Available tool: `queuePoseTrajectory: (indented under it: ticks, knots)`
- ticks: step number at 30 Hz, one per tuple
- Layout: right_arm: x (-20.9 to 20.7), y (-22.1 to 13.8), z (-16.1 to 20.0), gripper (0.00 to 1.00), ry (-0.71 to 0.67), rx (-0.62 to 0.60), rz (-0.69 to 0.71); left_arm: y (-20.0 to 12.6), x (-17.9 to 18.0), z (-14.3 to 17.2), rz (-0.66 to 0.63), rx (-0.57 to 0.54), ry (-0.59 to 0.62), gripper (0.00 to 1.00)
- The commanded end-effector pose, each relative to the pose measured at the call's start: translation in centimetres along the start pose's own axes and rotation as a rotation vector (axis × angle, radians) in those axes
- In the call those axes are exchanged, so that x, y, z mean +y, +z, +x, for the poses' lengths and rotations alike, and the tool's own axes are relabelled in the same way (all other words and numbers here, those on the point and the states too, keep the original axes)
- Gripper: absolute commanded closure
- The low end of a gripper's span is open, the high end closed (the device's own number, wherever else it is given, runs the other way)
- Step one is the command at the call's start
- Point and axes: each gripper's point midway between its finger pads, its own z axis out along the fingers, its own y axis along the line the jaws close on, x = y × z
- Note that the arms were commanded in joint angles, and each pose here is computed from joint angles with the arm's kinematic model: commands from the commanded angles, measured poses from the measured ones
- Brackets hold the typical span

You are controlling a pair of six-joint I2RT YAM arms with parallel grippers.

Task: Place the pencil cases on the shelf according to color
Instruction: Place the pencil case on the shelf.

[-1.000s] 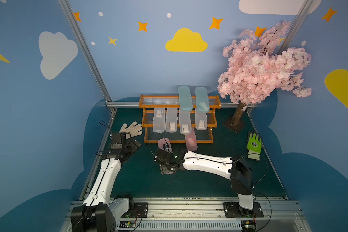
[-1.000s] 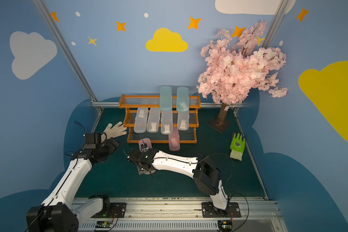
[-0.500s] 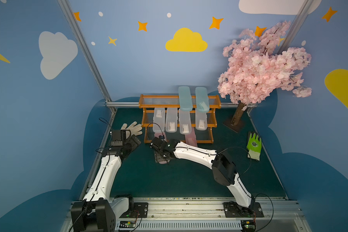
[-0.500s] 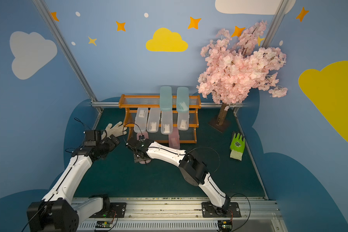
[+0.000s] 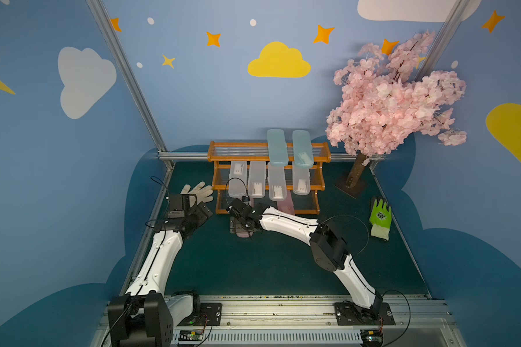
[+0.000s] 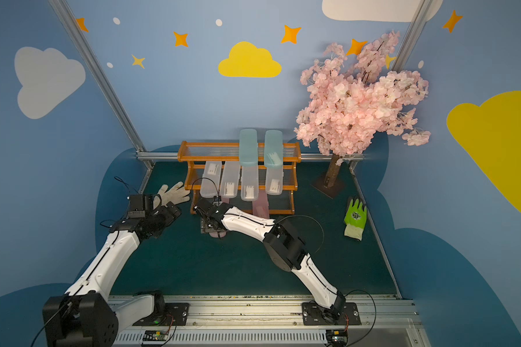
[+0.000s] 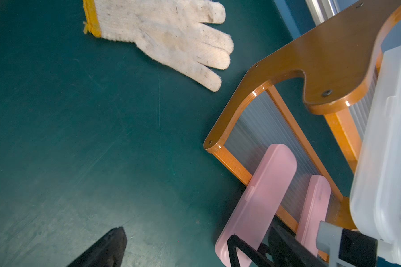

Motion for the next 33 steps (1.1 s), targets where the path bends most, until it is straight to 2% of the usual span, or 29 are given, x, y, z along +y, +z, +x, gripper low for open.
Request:
queuePoseTrajectory:
  ticks: [1,14,18,21,26,29,33]
  knots:
    - [1.5,-1.6,-0.5,0.02,-0.021,-0.022,-0.046,0.3,-0.2,0.4,0.013,0.019,0.02,0.0]
    - [0.3,-5.9,2.4,0.01,-0.114,-0.079,0.034,-0.8,-0.3,0.0,0.015,-0.012,0.033,0.0]
    - [-0.6,-6.6,4.0,0.06,-0.115,-0.082,0.064,-1.1,-0.3,0.0,0.016,-0.019,0.036,0.0]
    - [-1.0,-6.3,5.4,0.17,-0.112,-0.073,0.069,-1.3,-0.2,0.1,0.016,-0.023,0.034,0.0]
    - [-0.7,-3.9,6.9,0.53,-0.083,-0.045,0.053,-1.4,0.0,0.1,0.012,-0.029,0.034,0.0]
    - [-0.2,-2.3,7.1,0.62,-0.102,-0.04,0.044,-1.6,0.0,0.2,0.01,-0.032,0.035,0.0]
    - [0.0,-0.9,6.5,0.64,-0.098,-0.045,0.045,-1.7,0.0,0.2,0.01,-0.035,0.033,0.0]
